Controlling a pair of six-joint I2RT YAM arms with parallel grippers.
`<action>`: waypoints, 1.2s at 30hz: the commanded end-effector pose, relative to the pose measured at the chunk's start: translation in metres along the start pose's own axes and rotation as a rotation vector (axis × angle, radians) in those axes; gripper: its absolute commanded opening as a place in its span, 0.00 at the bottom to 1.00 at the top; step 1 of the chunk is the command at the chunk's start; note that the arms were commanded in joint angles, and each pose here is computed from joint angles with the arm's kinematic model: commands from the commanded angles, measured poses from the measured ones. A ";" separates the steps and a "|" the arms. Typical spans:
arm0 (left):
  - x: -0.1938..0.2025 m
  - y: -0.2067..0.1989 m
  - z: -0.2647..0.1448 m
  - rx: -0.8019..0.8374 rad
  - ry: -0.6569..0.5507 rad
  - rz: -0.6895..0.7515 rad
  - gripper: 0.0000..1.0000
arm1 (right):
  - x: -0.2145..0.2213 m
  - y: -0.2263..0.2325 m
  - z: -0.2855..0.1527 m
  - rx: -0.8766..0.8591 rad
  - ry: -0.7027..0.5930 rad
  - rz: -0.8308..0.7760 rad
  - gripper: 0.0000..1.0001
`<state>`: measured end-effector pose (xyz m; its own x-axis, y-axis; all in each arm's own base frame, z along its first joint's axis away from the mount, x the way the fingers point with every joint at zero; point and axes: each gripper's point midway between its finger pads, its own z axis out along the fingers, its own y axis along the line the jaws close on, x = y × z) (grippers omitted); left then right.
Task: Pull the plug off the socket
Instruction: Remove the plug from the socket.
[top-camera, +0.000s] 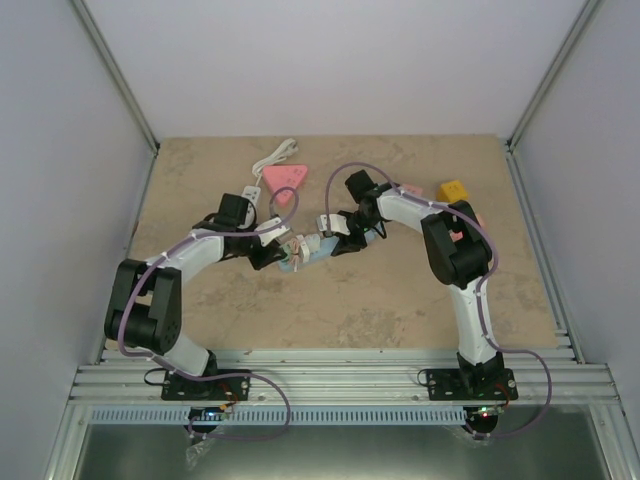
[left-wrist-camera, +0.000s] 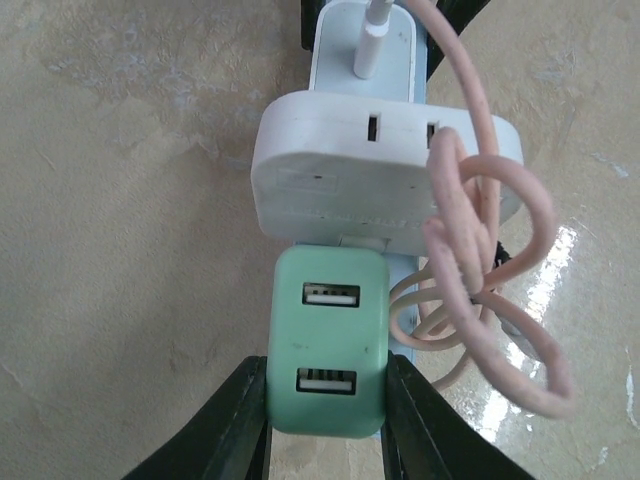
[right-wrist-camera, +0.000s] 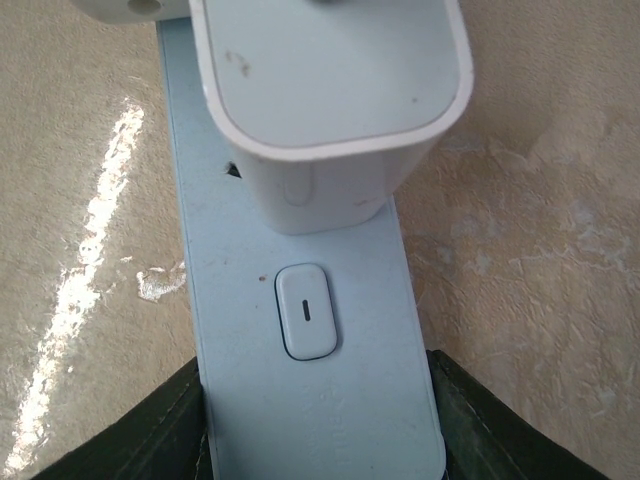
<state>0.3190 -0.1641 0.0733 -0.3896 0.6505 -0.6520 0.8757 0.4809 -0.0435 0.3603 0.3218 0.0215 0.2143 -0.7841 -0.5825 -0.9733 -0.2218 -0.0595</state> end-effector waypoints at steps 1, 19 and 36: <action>-0.012 -0.005 -0.006 0.038 -0.051 0.009 0.00 | 0.009 0.003 0.010 -0.022 0.022 0.017 0.36; -0.021 0.011 -0.016 -0.051 -0.035 0.033 0.00 | 0.009 0.008 0.010 -0.041 0.023 -0.002 0.15; -0.013 -0.001 -0.011 0.050 -0.080 -0.002 0.00 | 0.017 0.009 0.013 -0.040 0.052 0.002 0.06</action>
<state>0.3154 -0.1597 0.0755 -0.4032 0.6373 -0.6567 0.8763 0.4758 -0.0764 0.3575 0.3244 0.0211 0.2413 -0.7774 -0.5809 -0.9664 -0.2472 -0.0706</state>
